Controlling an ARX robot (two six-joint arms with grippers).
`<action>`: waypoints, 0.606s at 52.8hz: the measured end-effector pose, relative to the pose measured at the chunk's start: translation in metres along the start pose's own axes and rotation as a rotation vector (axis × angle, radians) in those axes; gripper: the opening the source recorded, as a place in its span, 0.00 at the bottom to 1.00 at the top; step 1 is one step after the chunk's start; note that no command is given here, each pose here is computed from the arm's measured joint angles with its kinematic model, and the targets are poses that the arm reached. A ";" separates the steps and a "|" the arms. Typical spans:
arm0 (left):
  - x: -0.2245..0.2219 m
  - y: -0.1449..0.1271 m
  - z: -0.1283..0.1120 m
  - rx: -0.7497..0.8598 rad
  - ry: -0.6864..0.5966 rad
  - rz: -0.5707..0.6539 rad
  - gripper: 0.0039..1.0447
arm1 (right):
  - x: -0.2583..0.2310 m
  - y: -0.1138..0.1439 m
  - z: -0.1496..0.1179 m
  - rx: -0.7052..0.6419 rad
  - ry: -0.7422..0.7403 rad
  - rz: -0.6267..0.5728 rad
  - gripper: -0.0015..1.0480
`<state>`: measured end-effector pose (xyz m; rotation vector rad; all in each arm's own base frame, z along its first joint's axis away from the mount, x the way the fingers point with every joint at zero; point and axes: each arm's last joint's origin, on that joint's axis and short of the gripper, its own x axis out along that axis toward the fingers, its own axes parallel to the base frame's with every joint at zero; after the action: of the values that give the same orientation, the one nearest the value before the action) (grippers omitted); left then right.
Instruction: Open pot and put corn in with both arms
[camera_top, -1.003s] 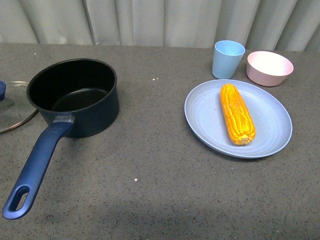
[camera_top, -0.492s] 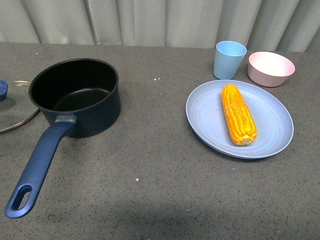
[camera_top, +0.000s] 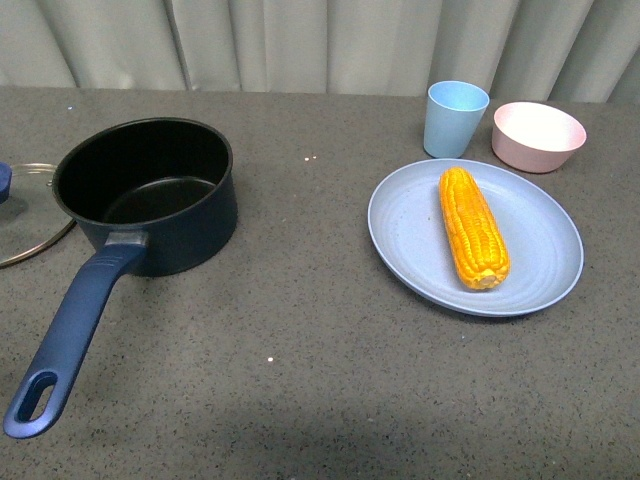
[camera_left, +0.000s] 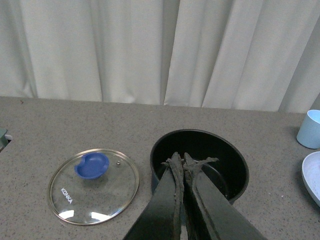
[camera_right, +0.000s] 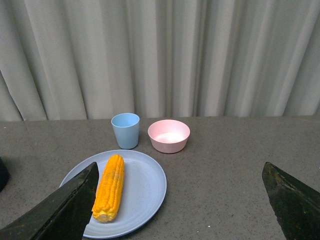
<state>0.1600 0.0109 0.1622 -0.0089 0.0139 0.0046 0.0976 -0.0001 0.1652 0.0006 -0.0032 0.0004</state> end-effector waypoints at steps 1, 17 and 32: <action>-0.001 -0.002 0.000 0.000 0.000 0.007 0.04 | 0.000 0.000 0.000 0.000 0.000 0.000 0.91; -0.017 -0.010 0.004 0.001 -0.013 -0.001 0.04 | 0.000 0.000 0.000 0.000 0.000 0.000 0.91; -0.030 -0.011 0.009 0.001 -0.029 -0.003 0.04 | 0.000 0.000 0.000 0.000 0.000 0.000 0.91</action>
<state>0.1298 0.0002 0.1716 -0.0078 -0.0151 0.0018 0.0976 0.0000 0.1652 0.0006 -0.0032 0.0008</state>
